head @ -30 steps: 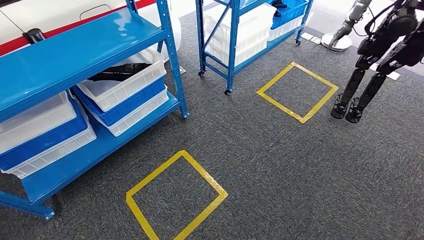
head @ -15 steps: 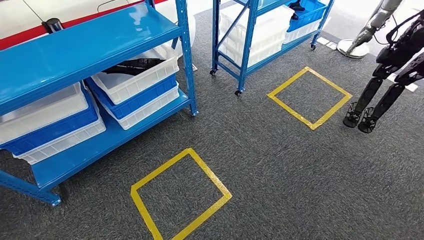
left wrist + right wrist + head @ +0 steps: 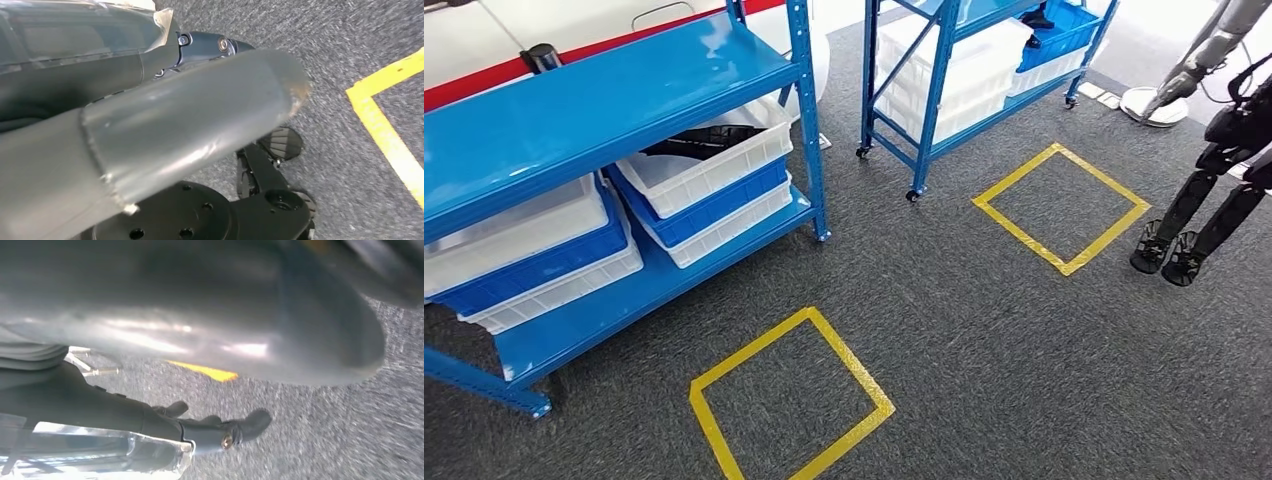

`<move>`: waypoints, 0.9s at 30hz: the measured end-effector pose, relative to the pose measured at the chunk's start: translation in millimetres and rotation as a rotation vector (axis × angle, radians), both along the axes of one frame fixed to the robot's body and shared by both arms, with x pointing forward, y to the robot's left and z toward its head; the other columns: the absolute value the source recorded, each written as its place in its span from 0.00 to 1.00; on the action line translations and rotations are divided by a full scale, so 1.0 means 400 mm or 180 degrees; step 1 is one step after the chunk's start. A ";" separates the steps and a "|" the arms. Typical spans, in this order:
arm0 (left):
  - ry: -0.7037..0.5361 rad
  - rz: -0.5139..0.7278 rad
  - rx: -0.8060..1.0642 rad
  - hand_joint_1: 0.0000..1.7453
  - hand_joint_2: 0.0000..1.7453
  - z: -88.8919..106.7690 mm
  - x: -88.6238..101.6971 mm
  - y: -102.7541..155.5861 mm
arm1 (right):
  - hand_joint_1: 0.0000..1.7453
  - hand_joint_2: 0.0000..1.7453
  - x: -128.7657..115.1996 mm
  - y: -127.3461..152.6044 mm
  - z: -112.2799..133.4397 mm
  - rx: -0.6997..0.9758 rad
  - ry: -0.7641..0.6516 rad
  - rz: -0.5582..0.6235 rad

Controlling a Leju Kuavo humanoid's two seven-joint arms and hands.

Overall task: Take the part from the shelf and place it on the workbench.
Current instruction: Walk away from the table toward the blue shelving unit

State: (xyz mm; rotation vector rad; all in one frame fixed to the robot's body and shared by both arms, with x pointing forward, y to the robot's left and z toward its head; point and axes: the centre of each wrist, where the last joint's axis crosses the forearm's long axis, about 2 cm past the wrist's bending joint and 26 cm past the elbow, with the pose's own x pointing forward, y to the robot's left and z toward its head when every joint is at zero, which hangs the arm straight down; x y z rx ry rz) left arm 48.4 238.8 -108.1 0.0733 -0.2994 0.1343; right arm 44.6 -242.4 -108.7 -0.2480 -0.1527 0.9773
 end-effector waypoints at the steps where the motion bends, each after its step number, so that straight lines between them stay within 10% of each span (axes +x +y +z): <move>1: 0.0003 0.0007 0.0001 0.00 0.00 0.000 0.000 0.000 | 0.00 0.00 -0.002 0.001 0.000 0.0002 0.0003 0.0002; 27: 0.0113 0.0186 0.0081 0.00 0.00 0.001 0.004 -0.005 | 0.00 0.00 -0.002 -0.003 -0.001 -0.0010 0.0046 0.0132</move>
